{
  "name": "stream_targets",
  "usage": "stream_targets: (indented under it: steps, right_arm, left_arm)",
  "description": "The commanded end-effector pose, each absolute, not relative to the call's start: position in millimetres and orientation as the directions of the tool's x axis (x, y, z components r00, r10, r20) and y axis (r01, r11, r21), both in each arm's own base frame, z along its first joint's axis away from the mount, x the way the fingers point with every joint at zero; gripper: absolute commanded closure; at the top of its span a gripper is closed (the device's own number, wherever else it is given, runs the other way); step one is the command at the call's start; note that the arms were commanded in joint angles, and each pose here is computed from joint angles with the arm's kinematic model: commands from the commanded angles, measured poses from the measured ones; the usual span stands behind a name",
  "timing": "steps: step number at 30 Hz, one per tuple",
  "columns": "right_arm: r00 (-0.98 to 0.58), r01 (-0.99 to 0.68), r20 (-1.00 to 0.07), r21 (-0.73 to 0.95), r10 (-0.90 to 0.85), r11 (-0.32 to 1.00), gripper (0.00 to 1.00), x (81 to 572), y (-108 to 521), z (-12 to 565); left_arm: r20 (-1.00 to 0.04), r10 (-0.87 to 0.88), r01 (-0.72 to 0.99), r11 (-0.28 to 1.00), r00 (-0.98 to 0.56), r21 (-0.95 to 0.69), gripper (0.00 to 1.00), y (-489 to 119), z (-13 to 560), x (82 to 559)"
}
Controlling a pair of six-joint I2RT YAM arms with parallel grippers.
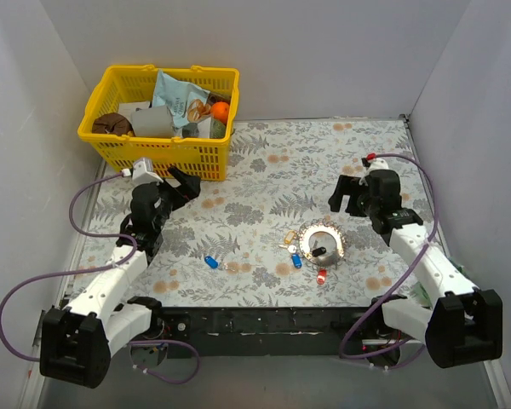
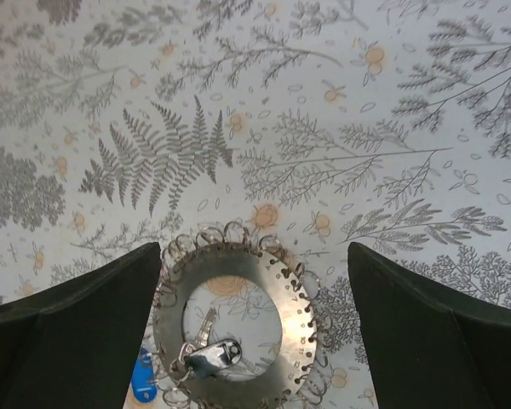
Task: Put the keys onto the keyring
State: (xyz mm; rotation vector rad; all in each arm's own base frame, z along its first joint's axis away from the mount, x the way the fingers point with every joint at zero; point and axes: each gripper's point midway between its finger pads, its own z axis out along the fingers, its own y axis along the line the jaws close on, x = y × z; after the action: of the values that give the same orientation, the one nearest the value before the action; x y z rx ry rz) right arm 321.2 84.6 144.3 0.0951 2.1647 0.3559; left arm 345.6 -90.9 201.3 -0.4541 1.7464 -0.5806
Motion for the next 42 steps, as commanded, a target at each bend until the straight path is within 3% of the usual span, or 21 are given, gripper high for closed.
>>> stream_targets:
  steps: [1,8,18,33,34,42]
  right_arm:
    - [-0.680,-0.153,-0.728,0.256,0.087,0.955,0.02,311,103,139]
    - [-0.770,-0.223,-0.637,0.245,-0.016,0.944,0.02,305,138,100]
    - [-0.871,-0.254,-0.476,0.219,-0.124,0.942,0.02,268,151,35]
    - [-0.895,-0.337,-0.373,0.201,-0.247,0.920,0.02,257,185,1]
    - [-0.931,-0.307,-0.338,0.526,-0.137,0.793,0.11,247,253,32]
    - [-0.925,-0.369,-0.305,0.590,-0.225,0.718,0.14,251,301,23]
  left_arm:
    - [-0.765,-0.581,-0.004,0.797,-0.279,-0.604,0.02,-97,205,355]
    - [-0.718,-0.615,-0.150,0.783,-0.324,-0.603,0.02,-90,179,369]
    - [-0.722,-0.609,-0.152,0.789,-0.328,-0.596,0.02,-90,179,373]
    - [-0.776,-0.567,-0.159,0.823,-0.275,-0.545,0.02,-77,197,373]
    - [-0.777,-0.565,-0.160,0.824,-0.276,-0.543,0.02,-77,196,373]
    - [-0.787,-0.552,-0.164,0.833,-0.275,-0.528,0.02,-75,198,374]
